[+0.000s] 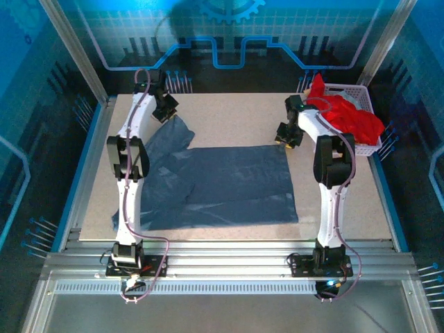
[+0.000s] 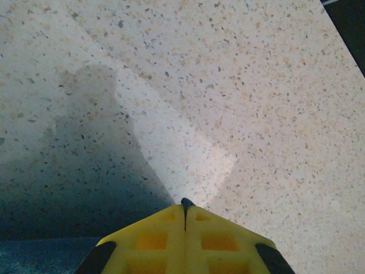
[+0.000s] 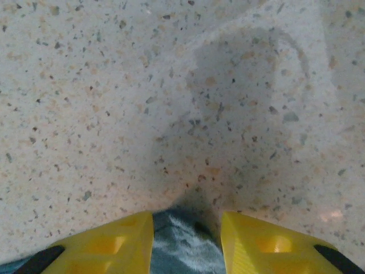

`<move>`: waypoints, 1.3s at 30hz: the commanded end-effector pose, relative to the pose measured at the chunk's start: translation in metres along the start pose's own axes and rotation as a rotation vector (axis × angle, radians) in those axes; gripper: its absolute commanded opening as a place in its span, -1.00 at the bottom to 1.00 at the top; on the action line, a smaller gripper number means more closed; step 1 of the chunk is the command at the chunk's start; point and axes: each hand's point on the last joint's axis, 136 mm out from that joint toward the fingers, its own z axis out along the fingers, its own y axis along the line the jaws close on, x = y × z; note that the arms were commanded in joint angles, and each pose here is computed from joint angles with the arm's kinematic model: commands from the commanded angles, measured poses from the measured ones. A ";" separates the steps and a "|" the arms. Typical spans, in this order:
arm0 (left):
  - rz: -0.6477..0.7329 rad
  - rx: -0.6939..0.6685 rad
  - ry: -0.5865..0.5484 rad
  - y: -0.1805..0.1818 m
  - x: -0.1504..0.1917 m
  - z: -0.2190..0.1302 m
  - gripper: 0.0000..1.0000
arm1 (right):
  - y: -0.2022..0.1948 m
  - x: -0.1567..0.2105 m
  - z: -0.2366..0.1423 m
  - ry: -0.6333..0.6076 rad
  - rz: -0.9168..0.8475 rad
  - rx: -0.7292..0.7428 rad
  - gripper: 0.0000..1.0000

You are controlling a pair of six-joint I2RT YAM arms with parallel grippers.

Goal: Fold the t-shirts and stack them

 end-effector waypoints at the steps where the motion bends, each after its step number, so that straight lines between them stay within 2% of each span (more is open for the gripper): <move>1: 0.020 0.044 0.028 -0.009 0.006 -0.016 -1.00 | -0.008 0.000 0.006 0.027 0.011 0.046 -0.31; 4: 0.025 0.040 0.036 -0.007 0.007 -0.017 -1.00 | -0.009 0.004 0.017 0.055 0.008 0.059 -0.44; 12: 0.020 0.051 0.027 -0.001 -0.011 -0.011 -1.00 | -0.017 0.002 0.012 0.021 0.028 0.099 -0.99; 13: 0.025 0.053 0.025 0.001 -0.016 -0.008 -1.00 | -0.013 -0.004 -0.001 -0.009 0.027 0.087 -1.00; 17: 0.040 0.075 0.055 0.009 -0.022 0.009 -1.00 | -0.004 -0.014 -0.013 -0.051 0.009 0.050 -1.00; 22: 0.070 0.062 0.121 0.017 -0.005 0.016 -1.00 | 0.007 -0.015 -0.021 -0.051 -0.025 -0.006 -1.00; 25: 0.100 0.021 0.141 0.028 0.008 0.010 -1.00 | 0.007 -0.011 -0.027 -0.057 -0.038 -0.016 -1.00; 35: 0.200 -0.064 0.105 0.050 0.023 -0.035 -1.00 | 0.010 0.002 -0.048 -0.087 -0.094 -0.061 -1.00; 39: 0.188 -0.103 0.099 0.070 0.037 -0.054 -1.00 | 0.010 0.013 -0.056 -0.092 -0.132 -0.070 -1.00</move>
